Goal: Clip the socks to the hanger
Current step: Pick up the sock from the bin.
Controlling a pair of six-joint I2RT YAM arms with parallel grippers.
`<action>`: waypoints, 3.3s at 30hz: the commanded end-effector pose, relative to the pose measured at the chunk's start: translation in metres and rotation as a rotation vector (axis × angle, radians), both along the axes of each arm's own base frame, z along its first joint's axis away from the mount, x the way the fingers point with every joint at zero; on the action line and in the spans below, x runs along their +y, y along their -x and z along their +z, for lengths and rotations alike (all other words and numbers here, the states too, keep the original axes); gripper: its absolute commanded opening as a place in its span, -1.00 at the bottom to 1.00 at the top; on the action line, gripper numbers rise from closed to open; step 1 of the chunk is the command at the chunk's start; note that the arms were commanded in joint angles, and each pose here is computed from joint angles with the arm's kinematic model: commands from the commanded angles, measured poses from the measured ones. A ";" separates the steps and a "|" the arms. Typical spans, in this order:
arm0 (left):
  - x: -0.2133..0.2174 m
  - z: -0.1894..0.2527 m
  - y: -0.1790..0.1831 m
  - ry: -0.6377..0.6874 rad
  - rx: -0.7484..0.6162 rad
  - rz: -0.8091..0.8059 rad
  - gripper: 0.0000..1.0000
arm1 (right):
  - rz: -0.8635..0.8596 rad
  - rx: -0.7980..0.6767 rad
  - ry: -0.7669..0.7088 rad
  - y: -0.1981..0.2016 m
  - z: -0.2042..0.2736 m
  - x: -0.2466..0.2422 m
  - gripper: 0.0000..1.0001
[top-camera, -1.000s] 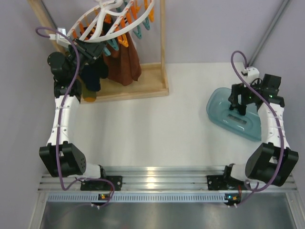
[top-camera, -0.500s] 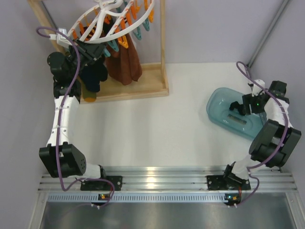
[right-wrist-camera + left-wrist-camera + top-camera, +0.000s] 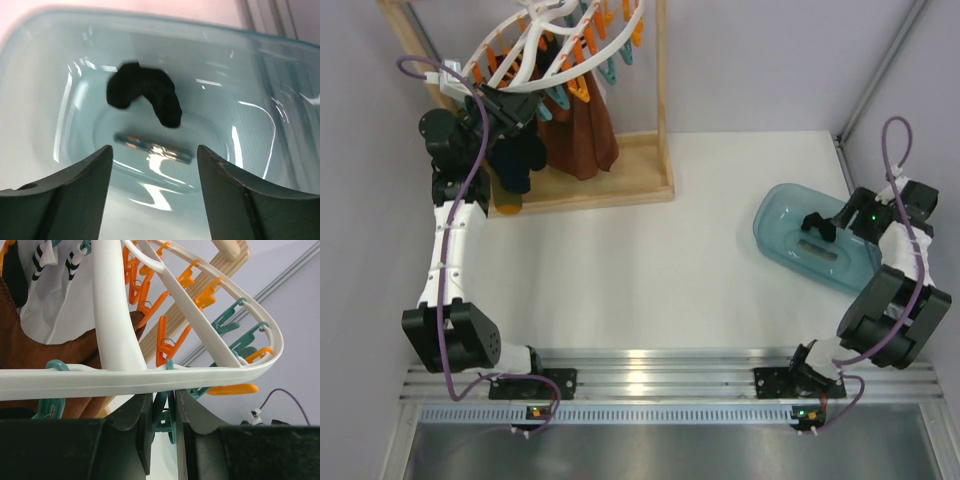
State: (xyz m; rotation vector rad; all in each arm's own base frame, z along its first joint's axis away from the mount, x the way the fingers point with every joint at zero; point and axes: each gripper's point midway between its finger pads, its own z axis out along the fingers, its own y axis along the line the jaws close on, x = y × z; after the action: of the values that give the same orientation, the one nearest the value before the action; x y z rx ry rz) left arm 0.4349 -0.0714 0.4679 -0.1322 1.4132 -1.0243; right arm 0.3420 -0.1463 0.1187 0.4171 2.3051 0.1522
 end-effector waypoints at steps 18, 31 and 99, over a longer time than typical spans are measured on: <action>0.015 0.018 -0.001 0.014 -0.046 0.080 -1.00 | -0.383 -0.015 -0.023 -0.064 0.000 -0.041 0.20; 0.017 0.016 0.000 0.011 -0.039 0.082 -1.00 | -0.026 0.027 0.056 -0.074 -0.016 -0.014 0.15; 0.017 0.001 -0.003 0.035 0.006 0.057 -1.00 | -0.632 0.048 -0.840 -0.020 -0.017 0.047 -1.00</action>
State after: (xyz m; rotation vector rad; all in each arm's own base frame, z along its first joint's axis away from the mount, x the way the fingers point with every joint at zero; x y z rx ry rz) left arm 0.4308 -0.0681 0.4646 -0.1305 1.4271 -1.0329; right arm 0.3240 -0.1007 0.0588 1.6250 2.0668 0.6571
